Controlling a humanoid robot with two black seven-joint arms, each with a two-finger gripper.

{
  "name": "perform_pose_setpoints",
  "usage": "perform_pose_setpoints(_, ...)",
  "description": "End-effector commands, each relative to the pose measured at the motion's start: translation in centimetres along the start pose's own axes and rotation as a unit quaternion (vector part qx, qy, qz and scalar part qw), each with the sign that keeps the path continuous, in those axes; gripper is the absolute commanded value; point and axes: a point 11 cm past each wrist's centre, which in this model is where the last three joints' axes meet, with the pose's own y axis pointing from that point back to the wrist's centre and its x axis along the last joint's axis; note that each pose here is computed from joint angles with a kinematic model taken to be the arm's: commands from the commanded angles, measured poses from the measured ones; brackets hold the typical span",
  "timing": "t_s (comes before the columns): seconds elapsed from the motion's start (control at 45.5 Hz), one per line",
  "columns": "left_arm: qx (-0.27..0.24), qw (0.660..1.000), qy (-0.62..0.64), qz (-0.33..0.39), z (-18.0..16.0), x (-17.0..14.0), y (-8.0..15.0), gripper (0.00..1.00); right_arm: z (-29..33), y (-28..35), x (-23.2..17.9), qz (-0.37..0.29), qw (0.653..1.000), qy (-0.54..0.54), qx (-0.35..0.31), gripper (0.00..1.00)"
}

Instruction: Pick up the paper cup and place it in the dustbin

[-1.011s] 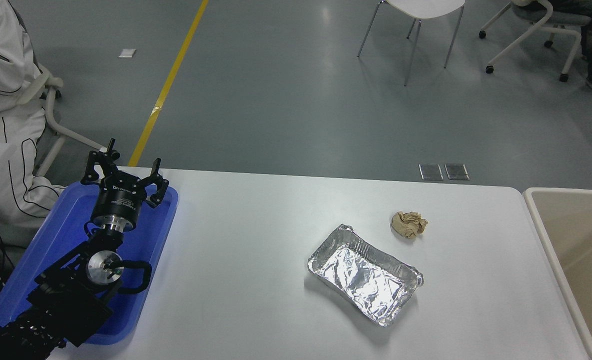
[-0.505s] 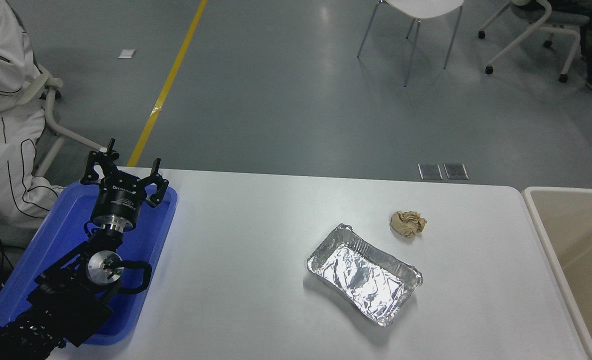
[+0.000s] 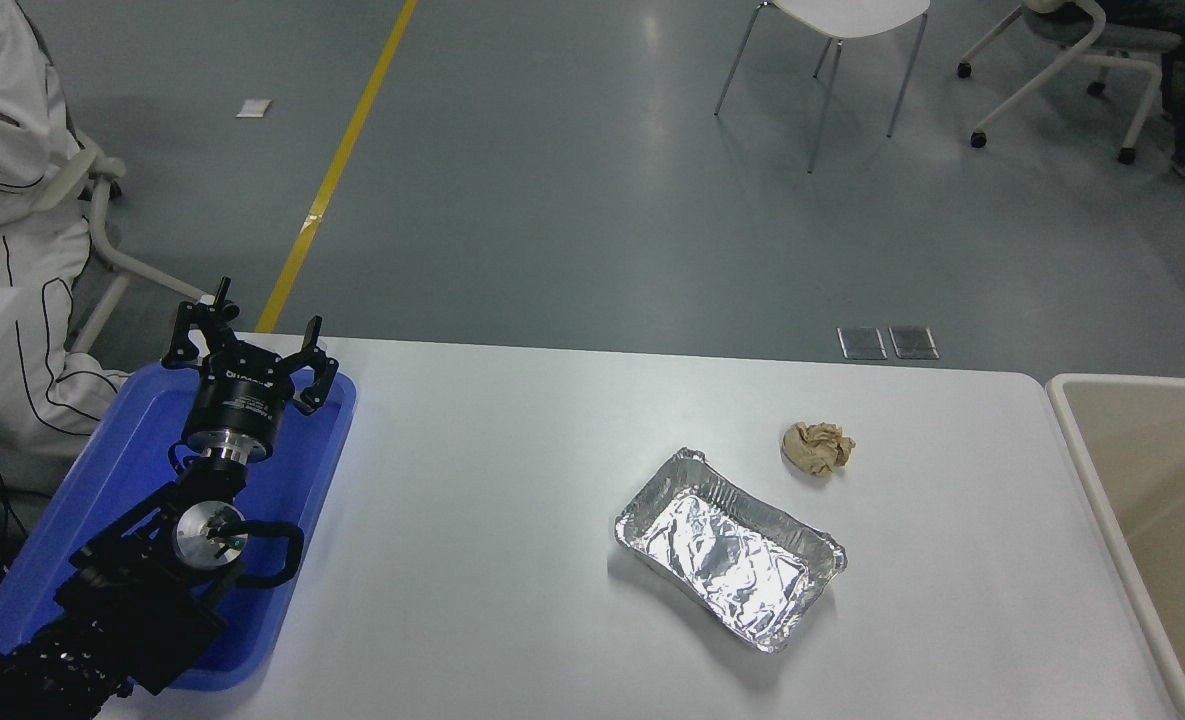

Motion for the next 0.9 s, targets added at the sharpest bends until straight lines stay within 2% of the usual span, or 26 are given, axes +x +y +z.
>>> perform_pose_setpoints(0.0,0.000,1.000,0.000,0.000,0.0,0.0,0.0,1.00,-0.7,3.7,0.5,-0.092,0.996,0.017,-0.013,1.00)
perform_pose_setpoints(0.066,0.000,1.000,0.000,0.000,0.0,0.0,0.0,1.00,-1.1,4.7,1.0,-0.106,0.994,0.031,-0.024,1.00)
perform_pose_setpoints(0.242,0.000,1.000,0.000,0.000,0.0,0.0,0.0,1.00,-4.0,7.3,2.5,-0.127,0.977,0.133,-0.112,1.00)
perform_pose_setpoints(0.396,0.000,1.000,0.000,0.000,0.0,0.0,0.0,1.00,-6.4,9.1,2.5,-0.147,0.972,0.150,-0.102,1.00)
perform_pose_setpoints(0.505,0.000,1.000,0.000,0.000,0.0,0.0,0.0,1.00,-10.2,11.6,1.6,-0.161,0.960,0.201,-0.108,1.00)
perform_pose_setpoints(0.879,0.000,1.000,-0.002,0.002,0.0,0.1,0.1,1.00,-22.1,19.1,-0.7,-0.101,0.934,0.339,-0.058,1.00)
